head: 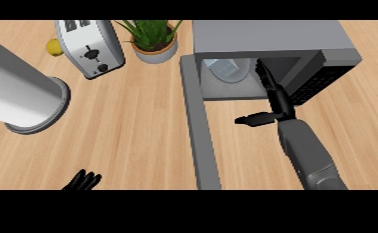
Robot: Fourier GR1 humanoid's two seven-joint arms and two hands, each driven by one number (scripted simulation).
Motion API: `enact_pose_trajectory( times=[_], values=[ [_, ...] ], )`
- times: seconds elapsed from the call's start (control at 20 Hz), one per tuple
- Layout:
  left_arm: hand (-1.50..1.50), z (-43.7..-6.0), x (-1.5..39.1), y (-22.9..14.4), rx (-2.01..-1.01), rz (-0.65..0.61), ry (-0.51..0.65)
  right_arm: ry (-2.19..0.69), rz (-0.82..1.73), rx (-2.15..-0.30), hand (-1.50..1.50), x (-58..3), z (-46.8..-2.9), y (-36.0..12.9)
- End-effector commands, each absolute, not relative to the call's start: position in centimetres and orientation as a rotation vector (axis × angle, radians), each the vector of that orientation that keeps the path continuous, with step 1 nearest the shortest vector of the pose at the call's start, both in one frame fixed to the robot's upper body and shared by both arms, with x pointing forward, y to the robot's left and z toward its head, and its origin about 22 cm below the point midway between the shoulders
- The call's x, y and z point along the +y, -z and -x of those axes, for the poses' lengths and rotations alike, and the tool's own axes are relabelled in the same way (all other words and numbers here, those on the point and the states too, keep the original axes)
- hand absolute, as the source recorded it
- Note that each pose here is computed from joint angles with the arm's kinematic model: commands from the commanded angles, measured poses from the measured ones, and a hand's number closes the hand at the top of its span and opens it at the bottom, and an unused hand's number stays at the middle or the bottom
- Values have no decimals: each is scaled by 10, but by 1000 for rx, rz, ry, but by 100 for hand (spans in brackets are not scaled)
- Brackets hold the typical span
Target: Pick up the milk, place it into the microwave and close the microwave
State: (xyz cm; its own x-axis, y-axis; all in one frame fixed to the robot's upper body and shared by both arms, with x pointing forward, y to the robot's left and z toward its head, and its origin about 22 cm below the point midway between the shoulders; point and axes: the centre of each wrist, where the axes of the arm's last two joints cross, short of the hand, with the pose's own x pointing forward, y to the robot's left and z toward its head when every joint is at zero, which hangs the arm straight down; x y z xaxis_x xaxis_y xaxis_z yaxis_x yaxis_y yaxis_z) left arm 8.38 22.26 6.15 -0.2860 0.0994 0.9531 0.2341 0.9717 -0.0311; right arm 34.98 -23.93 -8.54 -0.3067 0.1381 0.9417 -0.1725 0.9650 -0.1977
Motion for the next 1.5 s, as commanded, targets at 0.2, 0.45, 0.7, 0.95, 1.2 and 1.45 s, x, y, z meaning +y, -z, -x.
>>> enact_pose_trajectory(
  times=[0.2, 0.45, 0.7, 0.95, 1.2, 1.45],
  values=[
    [150, -125, 191, -55, -1781, 288, 283, -275, -107, -1896, -150, -267, -295, 113],
    [150, -136, 171, -41, -1763, 295, 344, -246, -78, -1899, -150, -297, -267, 98],
    [150, -176, 158, -48, -1744, 244, 469, -248, 36, -1918, -150, -327, -236, 70],
    [150, -211, 130, -23, -1577, 359, 730, -235, 48, -1911, -150, -339, -205, 68],
    [150, -231, 99, 20, -1526, 323, 833, -259, 123, -1932, -150, -376, -177, 39],
    [150, -245, 65, 43, -1521, 414, 865, -226, 37, -2006, -150, -382, -163, 21]
  ],
)
